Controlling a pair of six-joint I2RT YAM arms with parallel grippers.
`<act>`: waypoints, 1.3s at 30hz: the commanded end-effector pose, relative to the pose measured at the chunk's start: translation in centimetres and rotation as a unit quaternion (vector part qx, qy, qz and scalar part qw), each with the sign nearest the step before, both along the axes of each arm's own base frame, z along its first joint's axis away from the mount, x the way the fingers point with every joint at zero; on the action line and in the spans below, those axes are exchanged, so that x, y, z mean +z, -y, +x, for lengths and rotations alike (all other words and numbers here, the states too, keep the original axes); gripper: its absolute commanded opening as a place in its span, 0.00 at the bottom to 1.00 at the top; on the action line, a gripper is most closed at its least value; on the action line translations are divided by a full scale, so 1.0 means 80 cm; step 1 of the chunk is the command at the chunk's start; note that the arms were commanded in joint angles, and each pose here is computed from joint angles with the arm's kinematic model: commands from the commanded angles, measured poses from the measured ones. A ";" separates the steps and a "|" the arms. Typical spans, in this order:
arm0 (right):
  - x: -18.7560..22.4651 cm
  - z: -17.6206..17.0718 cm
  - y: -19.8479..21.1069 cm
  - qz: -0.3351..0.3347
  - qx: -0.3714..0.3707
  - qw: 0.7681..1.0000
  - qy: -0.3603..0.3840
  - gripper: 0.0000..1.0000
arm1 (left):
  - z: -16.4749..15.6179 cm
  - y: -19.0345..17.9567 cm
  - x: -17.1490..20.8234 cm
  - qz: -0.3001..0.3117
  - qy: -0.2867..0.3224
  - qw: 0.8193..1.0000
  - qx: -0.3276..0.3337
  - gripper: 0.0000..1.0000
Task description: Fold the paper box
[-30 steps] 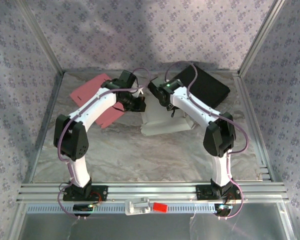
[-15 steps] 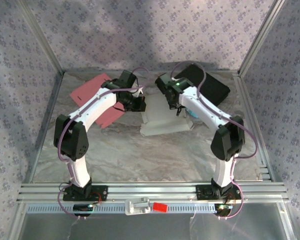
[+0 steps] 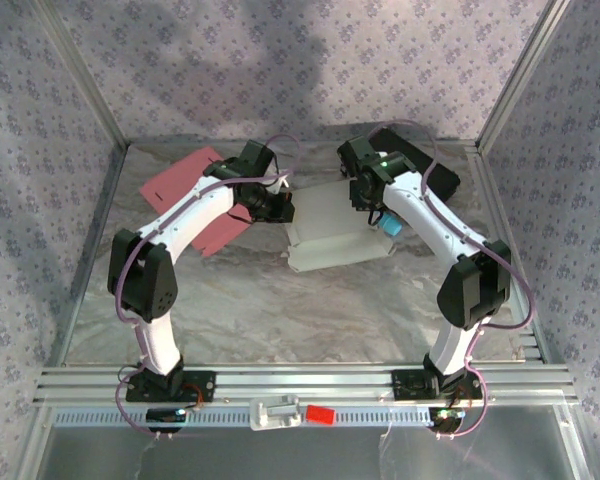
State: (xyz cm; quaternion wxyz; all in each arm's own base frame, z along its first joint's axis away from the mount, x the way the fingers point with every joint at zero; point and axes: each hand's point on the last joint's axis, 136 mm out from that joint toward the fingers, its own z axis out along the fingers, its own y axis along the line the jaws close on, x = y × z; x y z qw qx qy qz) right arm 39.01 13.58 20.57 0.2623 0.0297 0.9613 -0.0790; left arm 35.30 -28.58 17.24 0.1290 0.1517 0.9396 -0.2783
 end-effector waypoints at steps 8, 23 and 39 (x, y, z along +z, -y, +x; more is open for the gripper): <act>-0.014 0.007 0.004 -0.035 -0.010 0.999 0.006 0.11 | -0.002 0.001 0.000 0.002 -0.012 1.000 -0.002 0.00; -0.090 -0.080 -0.043 -0.002 -0.050 0.998 -0.045 0.00 | -0.042 -0.051 -0.094 0.097 -0.045 0.992 0.059 0.00; -0.153 -0.119 -0.046 -0.007 -0.065 0.993 -0.101 0.00 | -0.067 -0.055 -0.158 0.120 -0.039 0.986 0.112 0.07</act>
